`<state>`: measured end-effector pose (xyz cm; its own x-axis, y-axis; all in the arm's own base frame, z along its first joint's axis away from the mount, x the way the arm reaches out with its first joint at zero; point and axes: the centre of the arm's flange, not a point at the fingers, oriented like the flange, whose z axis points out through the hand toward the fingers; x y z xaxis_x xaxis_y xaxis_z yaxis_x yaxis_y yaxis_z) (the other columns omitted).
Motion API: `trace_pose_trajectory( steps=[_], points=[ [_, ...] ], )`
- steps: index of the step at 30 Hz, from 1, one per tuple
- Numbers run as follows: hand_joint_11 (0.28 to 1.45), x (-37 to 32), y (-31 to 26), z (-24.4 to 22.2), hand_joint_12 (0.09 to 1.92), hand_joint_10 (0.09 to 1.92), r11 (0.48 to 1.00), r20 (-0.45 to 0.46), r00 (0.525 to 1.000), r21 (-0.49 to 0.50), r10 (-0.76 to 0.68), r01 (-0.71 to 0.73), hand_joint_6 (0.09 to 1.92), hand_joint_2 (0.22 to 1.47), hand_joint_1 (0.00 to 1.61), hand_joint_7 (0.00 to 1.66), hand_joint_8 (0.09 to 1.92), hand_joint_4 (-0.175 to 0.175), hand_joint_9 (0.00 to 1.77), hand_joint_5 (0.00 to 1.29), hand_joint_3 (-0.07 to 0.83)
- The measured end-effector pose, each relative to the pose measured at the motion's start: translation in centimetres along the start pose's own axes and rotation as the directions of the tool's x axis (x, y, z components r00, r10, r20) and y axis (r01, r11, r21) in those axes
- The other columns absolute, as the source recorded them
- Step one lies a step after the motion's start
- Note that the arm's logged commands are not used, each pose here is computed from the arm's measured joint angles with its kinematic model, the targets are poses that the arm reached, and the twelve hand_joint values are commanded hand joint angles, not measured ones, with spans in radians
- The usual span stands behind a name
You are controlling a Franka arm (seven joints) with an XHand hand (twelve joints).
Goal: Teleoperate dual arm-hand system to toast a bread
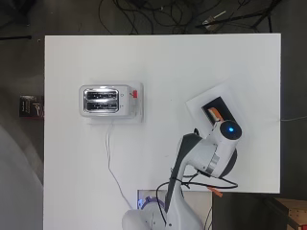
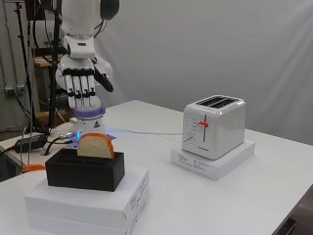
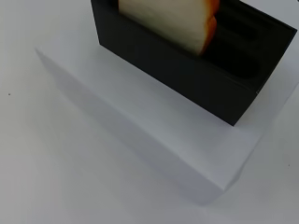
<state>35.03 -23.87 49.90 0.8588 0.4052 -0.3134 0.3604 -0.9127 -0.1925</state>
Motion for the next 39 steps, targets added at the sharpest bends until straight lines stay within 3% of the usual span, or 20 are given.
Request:
trace_pose_trajectory(
  steps=[5, 14, 24, 25, 26, 27, 28, 30, 32, 35, 37, 39],
  points=[
    [0.48, 0.9, 2.2, 1.1, 0.09, 0.09, 0.999, -0.013, 1.0, 0.04, -0.028, 0.029, 0.09, 1.02, 0.23, 0.55, 0.09, -0.036, 0.65, 0.45, -0.007],
    [0.49, 4.6, 7.7, 3.1, 0.09, 0.09, 0.995, 0.03, 0.997, 0.07, -0.066, 0.063, 0.09, 1.03, 0.26, 0.62, 0.09, -0.011, 0.71, 0.51, 0.0],
    [0.49, 7.2, 12.1, 6.1, 0.09, 0.09, 0.979, 0.058, 0.983, 0.114, -0.176, 0.169, 0.09, 1.02, 0.28, 0.62, 0.09, -0.007, 0.73, 0.47, -0.001],
    [0.6, 7.1, 12.1, 6.3, 0.09, 0.09, 0.979, 0.049, 0.983, 0.119, -0.175, 0.168, 0.09, 1.06, 0.66, 0.75, 0.37, 0.007, 0.91, 0.6, 0.004],
    [0.7, 6.9, 12.0, 6.3, 0.09, 0.44, 0.979, 0.037, 0.984, 0.121, -0.172, 0.167, 0.37, 1.08, 0.98, 0.85, 0.64, -0.056, 0.99, 0.71, 0.003],
    [0.76, 6.8, 12.0, 6.5, 0.09, 0.72, 0.978, 0.021, 0.984, 0.119, -0.175, 0.171, 0.72, 1.1, 1.17, 0.91, 0.8, -0.11, 1.02, 0.76, 0.003],
    [0.8, 6.4, 11.9, 6.4, 0.11, 0.88, 0.978, 0.002, 0.983, 0.108, -0.182, 0.181, 0.95, 1.11, 1.27, 0.94, 0.87, -0.142, 1.04, 0.78, 0.003],
    [0.83, 4.8, 11.5, 5.0, 0.18, 1.04, 0.981, -0.022, 0.983, 0.059, -0.181, 0.182, 1.12, 1.12, 1.35, 0.97, 0.91, -0.168, 1.05, 0.78, 0.003],
    [0.82, 2.6, 10.8, 2.6, 0.38, 0.86, 0.989, -0.045, 0.988, -0.001, -0.149, 0.149, 1.12, 1.12, 1.29, 1.09, 0.87, -0.145, 1.18, 0.82, 0.0],
    [0.7, 1.6, 9.9, 0.8, 0.68, 0.38, 0.987, -0.092, 0.983, -0.051, -0.158, 0.154, 1.13, 1.13, 1.25, 1.15, 0.83, -0.167, 1.38, 0.8, -0.004],
    [0.66, 3.9, 9.0, 1.3, 0.89, 0.25, 0.975, -0.109, 0.969, -0.049, -0.221, 0.217, 1.11, 1.13, 1.25, 1.14, 0.89, -0.174, 1.46, 0.78, -0.001],
    [0.64, 6.8, 7.7, 1.8, 0.94, 0.19, 0.957, -0.095, 0.952, -0.054, -0.29, 0.286, 1.12, 1.14, 1.25, 1.14, 0.89, -0.175, 1.48, 0.77, -0.001]
  ],
)
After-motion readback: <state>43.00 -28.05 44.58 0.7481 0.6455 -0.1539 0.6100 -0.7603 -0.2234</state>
